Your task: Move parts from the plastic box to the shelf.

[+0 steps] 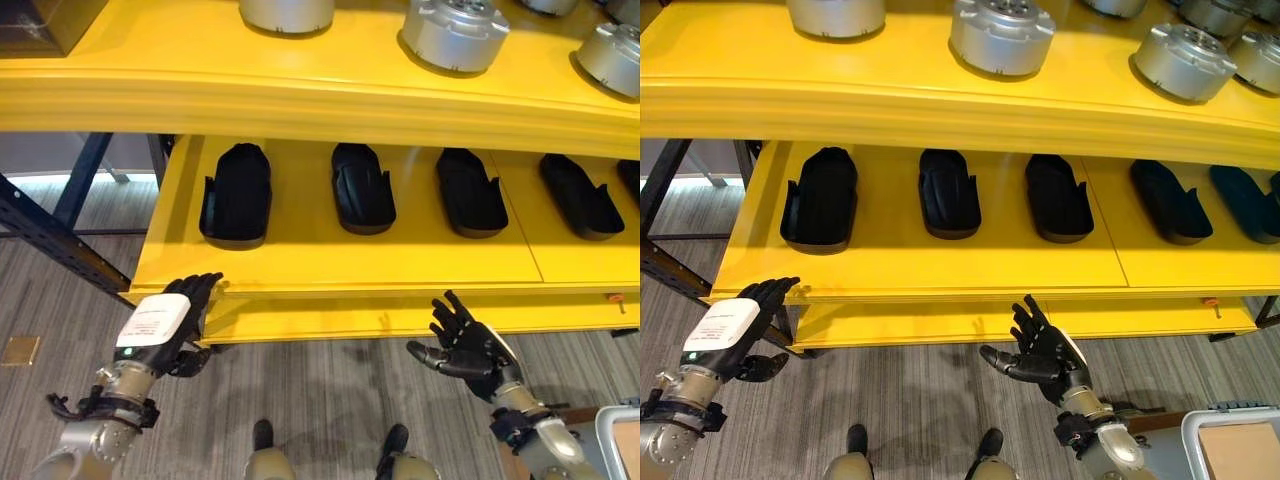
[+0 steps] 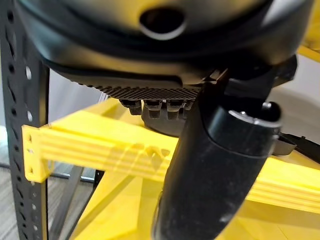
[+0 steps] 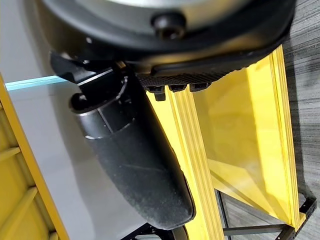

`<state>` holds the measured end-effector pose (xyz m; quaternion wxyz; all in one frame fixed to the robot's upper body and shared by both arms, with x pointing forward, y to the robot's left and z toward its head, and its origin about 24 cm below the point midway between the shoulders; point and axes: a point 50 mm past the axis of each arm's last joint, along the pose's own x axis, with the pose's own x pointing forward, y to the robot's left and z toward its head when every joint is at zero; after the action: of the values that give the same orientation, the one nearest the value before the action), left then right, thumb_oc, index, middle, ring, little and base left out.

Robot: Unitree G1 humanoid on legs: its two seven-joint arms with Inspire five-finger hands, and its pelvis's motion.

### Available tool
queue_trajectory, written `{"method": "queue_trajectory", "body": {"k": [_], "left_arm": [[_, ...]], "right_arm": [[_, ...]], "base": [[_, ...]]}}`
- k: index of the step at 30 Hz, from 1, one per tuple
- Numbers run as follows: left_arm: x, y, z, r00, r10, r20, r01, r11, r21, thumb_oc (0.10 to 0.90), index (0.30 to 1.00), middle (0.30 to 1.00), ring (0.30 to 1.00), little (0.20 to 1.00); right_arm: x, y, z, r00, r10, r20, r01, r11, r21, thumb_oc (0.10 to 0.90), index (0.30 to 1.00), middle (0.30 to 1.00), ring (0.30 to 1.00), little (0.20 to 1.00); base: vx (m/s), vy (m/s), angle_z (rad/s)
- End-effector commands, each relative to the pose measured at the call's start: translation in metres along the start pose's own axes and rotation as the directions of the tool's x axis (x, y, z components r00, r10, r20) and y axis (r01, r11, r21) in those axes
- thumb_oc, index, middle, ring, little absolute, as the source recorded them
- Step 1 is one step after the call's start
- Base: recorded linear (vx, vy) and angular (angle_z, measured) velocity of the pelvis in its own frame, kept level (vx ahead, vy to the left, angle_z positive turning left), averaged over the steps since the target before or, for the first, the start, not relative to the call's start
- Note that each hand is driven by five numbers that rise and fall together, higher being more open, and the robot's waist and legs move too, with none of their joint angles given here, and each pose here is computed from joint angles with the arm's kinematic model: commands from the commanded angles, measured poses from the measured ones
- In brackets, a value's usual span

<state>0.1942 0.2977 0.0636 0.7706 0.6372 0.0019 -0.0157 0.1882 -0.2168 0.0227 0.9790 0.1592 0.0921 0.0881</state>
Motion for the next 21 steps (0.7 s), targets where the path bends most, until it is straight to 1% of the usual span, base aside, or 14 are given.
{"method": "queue_trajectory", "body": {"k": [1, 9, 21], "left_arm": [[0.020, 0.043, 0.002, 0.973, 0.223, 0.052, -0.227, 0.971, 0.071, 0.900, 1.000, 1.000, 1.000, 1.000], [0.035, 0.036, -0.002, 0.974, 0.226, 0.014, -0.226, 0.971, 0.074, 0.900, 1.000, 1.000, 1.000, 1.000], [0.046, 0.030, -0.006, 0.974, 0.227, -0.028, -0.224, 0.971, 0.085, 0.900, 1.000, 1.000, 1.000, 1.000]], "right_arm": [[0.015, 0.010, 0.053, 0.962, 0.073, 0.262, -0.057, 0.996, -0.067, 0.900, 1.000, 1.000, 1.000, 1.000], [0.017, 0.011, 0.056, 0.959, 0.084, 0.270, -0.066, 0.995, -0.072, 0.900, 1.000, 1.000, 1.000, 1.000], [0.020, 0.014, 0.059, 0.955, 0.092, 0.281, -0.074, 0.994, -0.075, 0.900, 1.000, 1.000, 1.000, 1.000]], "base": [[0.00, 0.005, -0.10], [0.00, 0.002, -0.02], [0.00, 0.002, -0.01]]}}
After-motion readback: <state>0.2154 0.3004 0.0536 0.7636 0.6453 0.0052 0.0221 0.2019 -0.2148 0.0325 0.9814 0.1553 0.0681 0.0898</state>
